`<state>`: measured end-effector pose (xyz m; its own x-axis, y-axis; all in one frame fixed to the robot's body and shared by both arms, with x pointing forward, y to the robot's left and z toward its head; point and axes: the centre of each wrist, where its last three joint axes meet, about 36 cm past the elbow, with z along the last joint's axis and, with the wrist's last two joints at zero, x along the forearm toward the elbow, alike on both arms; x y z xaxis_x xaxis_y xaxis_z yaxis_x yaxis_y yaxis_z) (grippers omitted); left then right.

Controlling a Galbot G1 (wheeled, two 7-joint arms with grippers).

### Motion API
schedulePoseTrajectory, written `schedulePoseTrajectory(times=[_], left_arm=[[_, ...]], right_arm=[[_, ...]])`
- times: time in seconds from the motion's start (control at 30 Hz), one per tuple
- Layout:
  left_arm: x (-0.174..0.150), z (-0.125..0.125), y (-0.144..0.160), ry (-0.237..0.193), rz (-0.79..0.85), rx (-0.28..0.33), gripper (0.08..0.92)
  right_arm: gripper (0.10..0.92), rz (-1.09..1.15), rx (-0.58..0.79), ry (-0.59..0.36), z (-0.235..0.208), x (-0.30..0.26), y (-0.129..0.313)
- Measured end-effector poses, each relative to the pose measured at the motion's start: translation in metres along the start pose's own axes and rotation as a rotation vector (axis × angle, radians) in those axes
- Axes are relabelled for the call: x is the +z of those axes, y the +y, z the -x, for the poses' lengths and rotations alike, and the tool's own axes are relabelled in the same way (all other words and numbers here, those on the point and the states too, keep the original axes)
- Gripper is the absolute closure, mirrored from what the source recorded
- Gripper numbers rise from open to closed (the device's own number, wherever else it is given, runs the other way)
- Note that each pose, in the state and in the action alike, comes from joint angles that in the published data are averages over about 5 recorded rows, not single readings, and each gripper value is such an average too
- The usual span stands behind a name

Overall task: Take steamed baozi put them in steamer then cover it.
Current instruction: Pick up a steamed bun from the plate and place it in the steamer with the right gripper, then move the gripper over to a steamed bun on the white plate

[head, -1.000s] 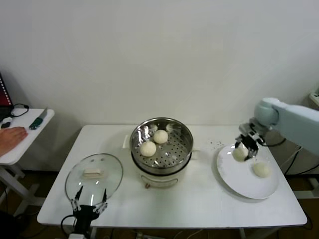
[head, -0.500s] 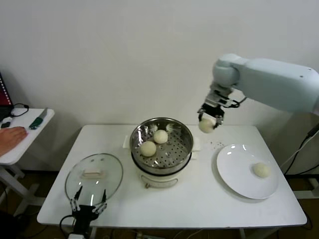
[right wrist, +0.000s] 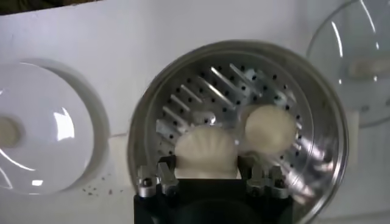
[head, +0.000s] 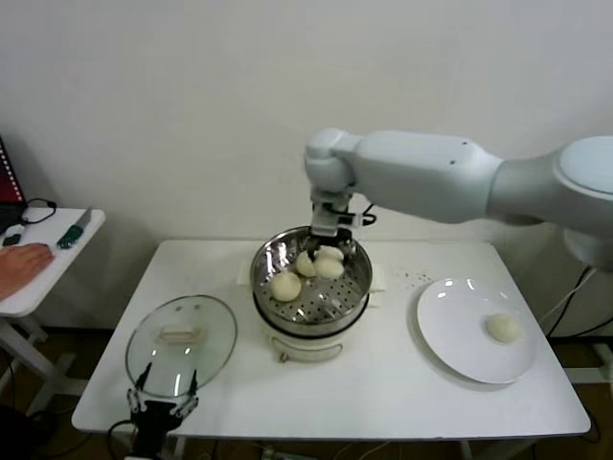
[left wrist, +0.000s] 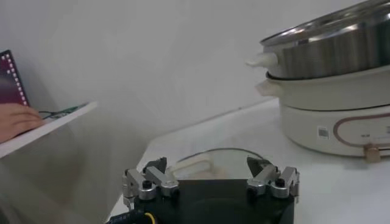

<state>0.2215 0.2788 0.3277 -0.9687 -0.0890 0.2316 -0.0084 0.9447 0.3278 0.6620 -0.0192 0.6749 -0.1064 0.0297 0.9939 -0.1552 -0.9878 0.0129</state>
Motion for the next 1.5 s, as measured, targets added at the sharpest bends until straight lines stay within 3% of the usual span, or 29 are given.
schedulePoseTrajectory(times=[0.57,0.8,1.07,1.3,1.5], left_arm=[[0.008,-0.002,-0.001,0.018,-0.020,0.003,0.177],[0.010,0.000,-0.003,0.023,-0.027,0.004,0.177],[0.011,0.001,-0.002,0.024,-0.033,-0.002,0.177],[0.009,0.001,-0.003,0.018,-0.035,-0.002,0.177],[0.006,0.000,-0.005,0.013,-0.036,0.006,0.177]], right_arm=[[0.337,-0.104,-0.060,-0.073,0.064,-0.029,-0.025],[0.216,-0.113,-0.063,-0.072,0.071,-0.032,-0.032],[0.200,-0.115,-0.041,-0.048,0.055,-0.026,-0.028],[0.200,-0.003,0.022,-0.016,0.018,-0.002,0.002],[0.200,0.268,0.118,0.001,-0.002,0.026,0.069]])
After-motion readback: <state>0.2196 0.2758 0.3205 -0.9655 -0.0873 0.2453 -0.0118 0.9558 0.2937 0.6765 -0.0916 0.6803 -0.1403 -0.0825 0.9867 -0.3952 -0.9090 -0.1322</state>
